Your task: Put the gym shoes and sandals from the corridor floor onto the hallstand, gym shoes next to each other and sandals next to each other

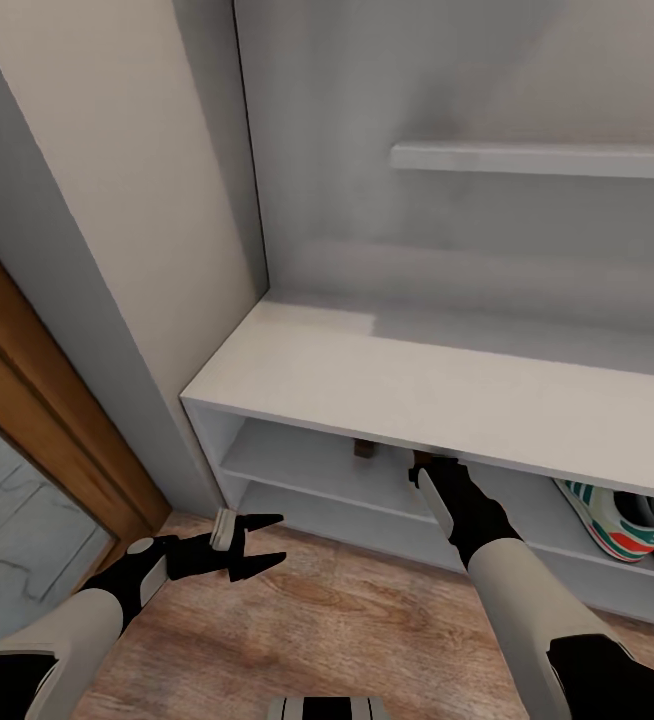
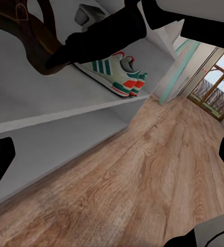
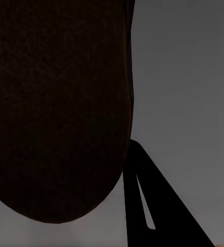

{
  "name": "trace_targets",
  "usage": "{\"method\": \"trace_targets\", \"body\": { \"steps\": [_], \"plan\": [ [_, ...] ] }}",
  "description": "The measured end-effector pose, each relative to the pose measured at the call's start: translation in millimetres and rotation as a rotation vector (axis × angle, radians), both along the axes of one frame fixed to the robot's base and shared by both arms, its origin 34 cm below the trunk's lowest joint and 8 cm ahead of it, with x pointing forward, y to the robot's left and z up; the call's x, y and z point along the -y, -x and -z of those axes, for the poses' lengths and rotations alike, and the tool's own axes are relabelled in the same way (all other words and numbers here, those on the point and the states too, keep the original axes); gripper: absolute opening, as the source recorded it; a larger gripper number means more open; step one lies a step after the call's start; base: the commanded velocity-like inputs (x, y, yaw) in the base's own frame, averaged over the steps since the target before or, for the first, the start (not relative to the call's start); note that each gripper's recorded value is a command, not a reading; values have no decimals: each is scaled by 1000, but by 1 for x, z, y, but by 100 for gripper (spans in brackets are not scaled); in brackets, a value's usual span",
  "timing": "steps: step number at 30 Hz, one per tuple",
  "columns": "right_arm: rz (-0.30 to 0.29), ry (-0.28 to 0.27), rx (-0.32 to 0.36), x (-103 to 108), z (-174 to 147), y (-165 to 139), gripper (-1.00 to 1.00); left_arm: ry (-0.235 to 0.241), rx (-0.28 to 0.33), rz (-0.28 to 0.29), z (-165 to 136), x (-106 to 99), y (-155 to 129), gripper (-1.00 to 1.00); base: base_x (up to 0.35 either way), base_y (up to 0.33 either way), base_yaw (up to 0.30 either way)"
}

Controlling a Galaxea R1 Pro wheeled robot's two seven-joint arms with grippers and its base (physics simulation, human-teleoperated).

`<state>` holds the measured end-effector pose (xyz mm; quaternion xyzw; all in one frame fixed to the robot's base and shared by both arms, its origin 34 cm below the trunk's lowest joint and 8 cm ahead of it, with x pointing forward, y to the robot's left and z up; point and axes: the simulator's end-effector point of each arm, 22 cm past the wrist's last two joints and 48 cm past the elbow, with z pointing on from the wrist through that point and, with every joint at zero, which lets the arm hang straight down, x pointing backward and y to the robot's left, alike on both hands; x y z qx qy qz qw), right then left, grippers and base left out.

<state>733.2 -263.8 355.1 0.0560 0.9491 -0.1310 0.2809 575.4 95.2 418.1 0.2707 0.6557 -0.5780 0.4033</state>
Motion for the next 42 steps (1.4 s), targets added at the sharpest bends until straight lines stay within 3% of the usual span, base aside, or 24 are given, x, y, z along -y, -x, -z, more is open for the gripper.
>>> {"method": "trace_targets", "body": {
  "steps": [1, 2, 22, 42],
  "plan": [
    [0, 0, 0, 0, 0, 0, -100, 0, 0, 0, 0, 0, 0, 100, 0, 0, 0],
    [0, 0, 0, 0, 0, 0, 100, 0, 0, 0, 0, 0, 0, 100, 0, 0, 0],
    [2, 0, -1, 0, 0, 0, 100, 0, 0, 0, 0, 0, 0, 100, -13, 0, 0],
    [1, 0, -1, 0, 1, 0, 100, 0, -1, 0, 0, 0, 0, 100, -309, 0, 0]
  ]
}}
